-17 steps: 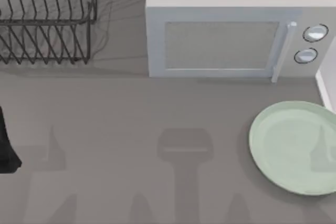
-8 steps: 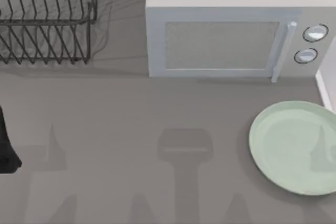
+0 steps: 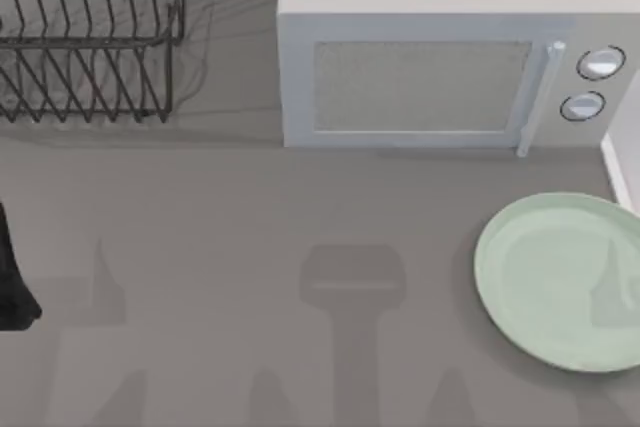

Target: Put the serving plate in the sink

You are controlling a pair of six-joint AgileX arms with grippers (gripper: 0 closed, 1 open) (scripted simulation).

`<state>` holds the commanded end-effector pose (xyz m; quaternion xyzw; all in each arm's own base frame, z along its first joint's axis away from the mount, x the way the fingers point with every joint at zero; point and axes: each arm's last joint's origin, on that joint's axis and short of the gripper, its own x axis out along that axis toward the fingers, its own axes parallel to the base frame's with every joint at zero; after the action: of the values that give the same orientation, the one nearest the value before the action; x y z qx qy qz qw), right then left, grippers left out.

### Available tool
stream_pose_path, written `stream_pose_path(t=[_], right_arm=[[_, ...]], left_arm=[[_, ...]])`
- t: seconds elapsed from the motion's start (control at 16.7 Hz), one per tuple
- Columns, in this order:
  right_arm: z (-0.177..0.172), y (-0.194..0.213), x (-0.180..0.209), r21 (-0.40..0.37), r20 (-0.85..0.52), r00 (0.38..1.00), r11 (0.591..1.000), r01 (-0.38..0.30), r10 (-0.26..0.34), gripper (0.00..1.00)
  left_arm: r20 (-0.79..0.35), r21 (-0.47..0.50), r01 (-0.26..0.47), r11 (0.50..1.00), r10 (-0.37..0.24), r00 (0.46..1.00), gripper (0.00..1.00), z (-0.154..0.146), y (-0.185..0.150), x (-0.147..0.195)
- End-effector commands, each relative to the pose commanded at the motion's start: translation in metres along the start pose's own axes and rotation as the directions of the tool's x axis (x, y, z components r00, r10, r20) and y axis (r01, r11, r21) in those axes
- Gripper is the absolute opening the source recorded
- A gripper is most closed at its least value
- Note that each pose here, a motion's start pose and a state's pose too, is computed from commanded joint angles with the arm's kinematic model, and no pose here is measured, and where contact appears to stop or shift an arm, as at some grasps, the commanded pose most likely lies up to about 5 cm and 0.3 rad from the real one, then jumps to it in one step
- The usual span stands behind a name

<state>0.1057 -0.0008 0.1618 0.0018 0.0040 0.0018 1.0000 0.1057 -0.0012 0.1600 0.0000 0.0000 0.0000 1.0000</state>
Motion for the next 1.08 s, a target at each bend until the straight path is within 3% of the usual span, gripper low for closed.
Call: stream_pose_path(t=[0.3,0.54,0.66,0.84,1.08], right_arm=[[0.032,0.008,0.006,0.068,-0.17,0.983,0.996,-0.055,0.066,1.0],[0.069,0.024,0.032,0.148,-0.433,0.89,0.985,-0.088,0.144,1.0],[0.084,0.037,0.055,0.177,-0.578,0.798,0.981,-0.084,0.173,1.0],[0.094,0.066,0.098,0.189,-0.769,0.611,0.98,-0.058,0.185,1.0],[0.08,0.114,0.153,0.138,-0.934,0.331,0.99,-0.013,0.134,1.0]], left_arm=[[0.0,0.0,0.0,1.0,0.0,1.0,1.0,0.0,0.0,0.0],[0.0,0.0,0.0,1.0,0.0,1.0,1.0,0.0,0.0,0.0],[0.0,0.0,0.0,1.0,0.0,1.0,1.0,0.0,0.0,0.0],[0.0,0.0,0.0,1.0,0.0,1.0,1.0,0.0,0.0,0.0],[0.0,0.0,0.0,1.0,0.0,1.0,1.0,0.0,0.0,0.0]])
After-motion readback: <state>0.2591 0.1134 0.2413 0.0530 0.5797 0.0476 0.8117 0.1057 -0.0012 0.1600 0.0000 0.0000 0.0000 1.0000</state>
